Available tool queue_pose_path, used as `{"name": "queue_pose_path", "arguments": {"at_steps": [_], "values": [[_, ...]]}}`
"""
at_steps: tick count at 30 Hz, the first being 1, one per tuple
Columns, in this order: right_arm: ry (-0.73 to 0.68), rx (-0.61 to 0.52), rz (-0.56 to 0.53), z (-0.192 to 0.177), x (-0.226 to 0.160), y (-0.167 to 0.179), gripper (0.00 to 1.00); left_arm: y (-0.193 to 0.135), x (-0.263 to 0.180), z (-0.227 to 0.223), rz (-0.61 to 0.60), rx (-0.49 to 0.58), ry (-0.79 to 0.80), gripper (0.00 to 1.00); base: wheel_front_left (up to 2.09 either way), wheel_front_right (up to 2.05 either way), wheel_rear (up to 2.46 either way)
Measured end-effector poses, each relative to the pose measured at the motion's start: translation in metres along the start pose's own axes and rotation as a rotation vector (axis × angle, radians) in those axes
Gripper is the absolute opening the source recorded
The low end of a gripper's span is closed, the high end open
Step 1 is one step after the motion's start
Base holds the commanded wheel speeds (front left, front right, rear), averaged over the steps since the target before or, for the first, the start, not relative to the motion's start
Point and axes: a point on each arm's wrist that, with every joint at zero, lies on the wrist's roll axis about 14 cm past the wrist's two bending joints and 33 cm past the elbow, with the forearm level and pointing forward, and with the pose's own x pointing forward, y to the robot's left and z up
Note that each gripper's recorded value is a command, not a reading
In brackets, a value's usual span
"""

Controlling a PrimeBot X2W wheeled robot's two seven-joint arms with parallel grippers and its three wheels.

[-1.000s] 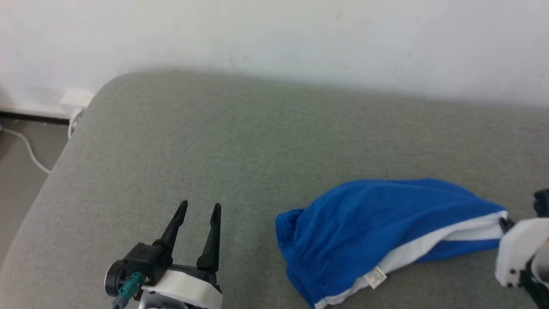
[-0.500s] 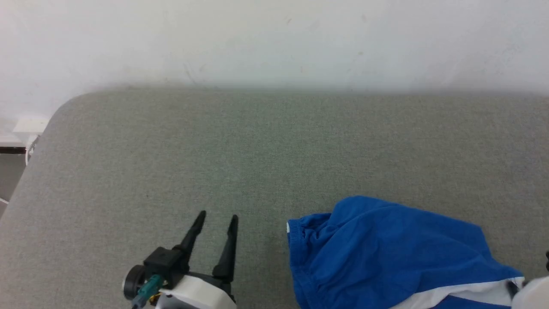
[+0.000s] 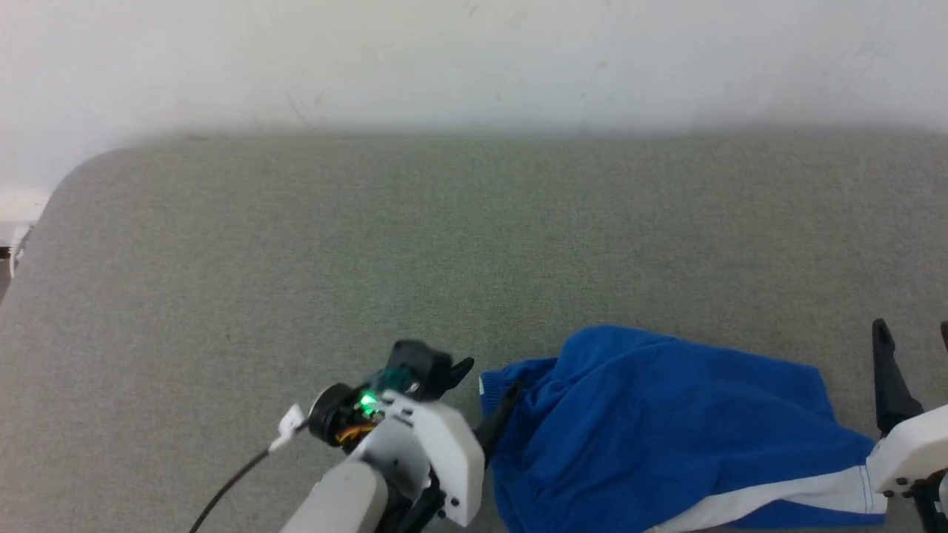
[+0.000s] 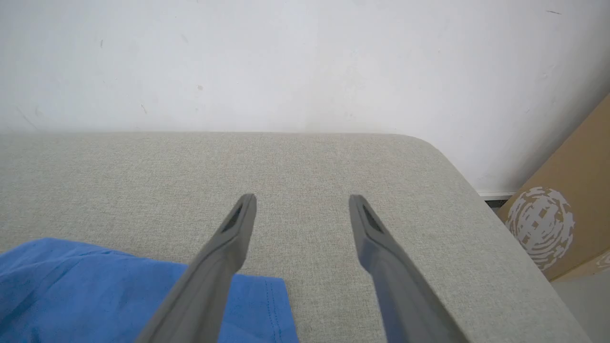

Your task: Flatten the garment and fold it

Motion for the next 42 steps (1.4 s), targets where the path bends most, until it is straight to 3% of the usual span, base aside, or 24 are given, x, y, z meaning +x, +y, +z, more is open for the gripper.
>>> {"name": "queue_pose_path", "arguments": {"at_steps": [4,14,16,22,31,42], "values": [[0.021,0.011,-0.01,-0.011,-0.001,0.002,1.0,0.007,0.009,-0.027,0.005,0.125,0.245,1.0,0.0,0.0,0.0],[0.097,0.048,-0.038,-0.047,-0.001,0.0,1.0,0.006,0.028,-0.071,-0.056,0.183,0.507,1.0,0.0,0.0,0.0],[0.102,0.05,-0.046,-0.051,-0.002,-0.001,1.0,0.004,0.034,-0.072,-0.084,0.196,0.524,0.0,0.0,0.0,0.0],[0.127,0.058,-0.074,-0.063,-0.005,-0.009,1.0,0.011,0.055,-0.053,-0.09,0.143,0.395,0.0,0.0,0.0,0.0],[0.083,0.067,-0.075,-0.054,-0.012,-0.01,1.0,0.075,0.071,0.038,0.127,0.127,0.079,0.0,0.0,0.0,0.0],[0.096,0.081,-0.024,-0.063,0.004,0.01,1.0,0.164,0.085,0.06,0.319,0.133,0.046,0.02,0.0,0.0,0.0]]}}
